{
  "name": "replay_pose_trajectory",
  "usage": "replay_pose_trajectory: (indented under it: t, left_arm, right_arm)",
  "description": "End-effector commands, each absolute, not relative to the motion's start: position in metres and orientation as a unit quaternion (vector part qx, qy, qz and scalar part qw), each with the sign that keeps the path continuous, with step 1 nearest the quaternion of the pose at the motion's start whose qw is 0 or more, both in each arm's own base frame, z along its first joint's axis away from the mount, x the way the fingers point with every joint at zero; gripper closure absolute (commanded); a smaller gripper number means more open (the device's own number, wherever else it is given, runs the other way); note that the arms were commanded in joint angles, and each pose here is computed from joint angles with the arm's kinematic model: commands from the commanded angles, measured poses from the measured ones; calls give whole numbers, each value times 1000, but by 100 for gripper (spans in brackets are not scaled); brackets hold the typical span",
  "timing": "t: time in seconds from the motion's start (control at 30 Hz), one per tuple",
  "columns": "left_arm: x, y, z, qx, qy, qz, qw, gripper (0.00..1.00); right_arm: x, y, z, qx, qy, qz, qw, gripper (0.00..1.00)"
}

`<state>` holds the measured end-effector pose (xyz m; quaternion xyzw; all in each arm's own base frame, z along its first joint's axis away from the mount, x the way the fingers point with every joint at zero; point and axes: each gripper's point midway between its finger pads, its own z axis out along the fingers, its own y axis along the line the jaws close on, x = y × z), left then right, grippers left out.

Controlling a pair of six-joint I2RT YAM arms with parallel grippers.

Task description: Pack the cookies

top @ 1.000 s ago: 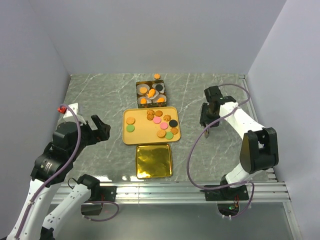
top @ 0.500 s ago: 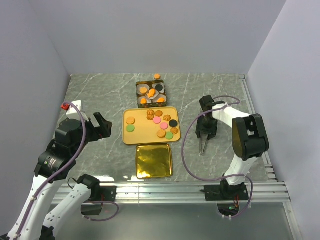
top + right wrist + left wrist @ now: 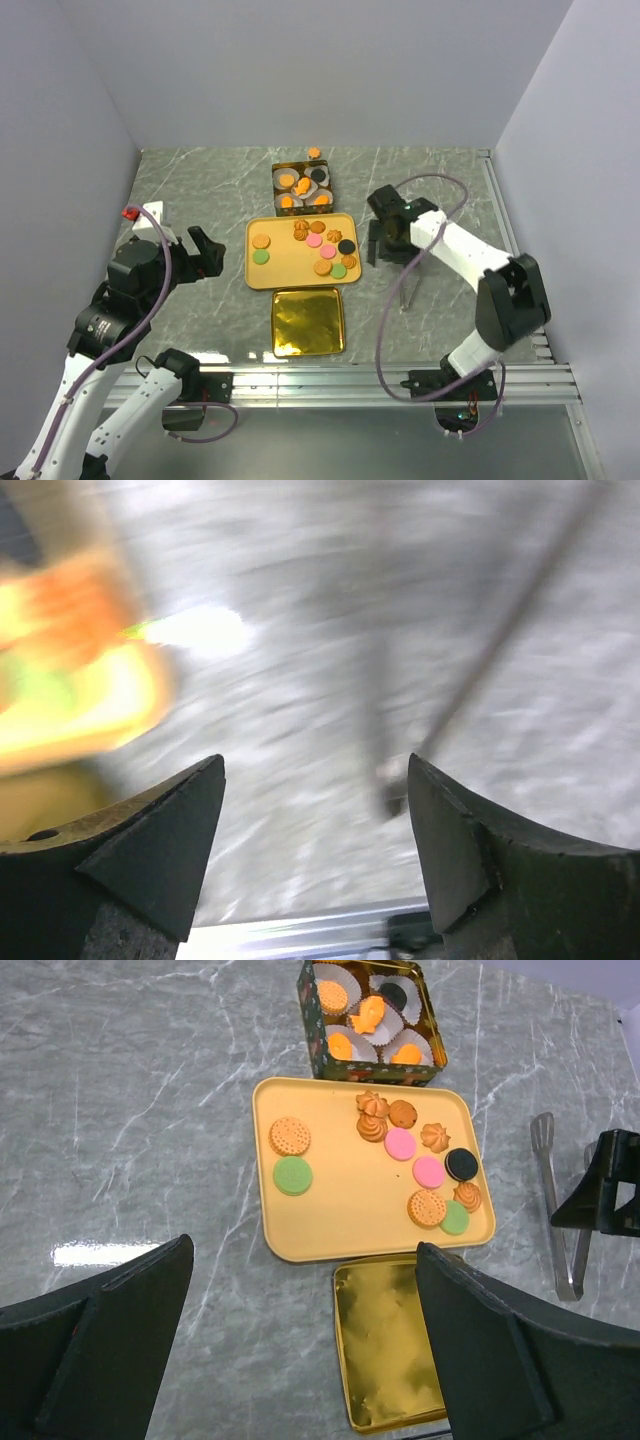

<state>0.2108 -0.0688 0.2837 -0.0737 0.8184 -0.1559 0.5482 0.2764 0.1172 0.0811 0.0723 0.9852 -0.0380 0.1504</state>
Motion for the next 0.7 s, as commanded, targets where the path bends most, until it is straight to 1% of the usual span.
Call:
replay_pose_trajectory:
  t: [0.0,0.03,0.1,0.17,0.43,0.57,0.67]
  left_arm:
    - [213,-75,296,-57,802,-174,569,0]
    - [213,-75,296,-56,800,-174,572,1]
    - [211,-76,299,-57,794,-181,577,1]
    - [210,-79,299,-51,792,-187,579,0]
    - [218,-92,286,-47,805,-198,557,0]
    - [223,-96,274,-55,822,-197,532,1]
    - [225,-96,271,-63,827,-195,523,1]
  right_arm:
    - [260,169,126,44,979,45,193,20]
    - [248,186,124,32,980,69,186,20]
    - [241,210,124,33,976,115,182,20]
    - [233,223,114,21,976,131,174,21]
    - [218,239,62,-58,986,118,107,31]
    - [211,252,46,-85,982,143,86,34]
    - [209,254,31,-101,983,139,67,40]
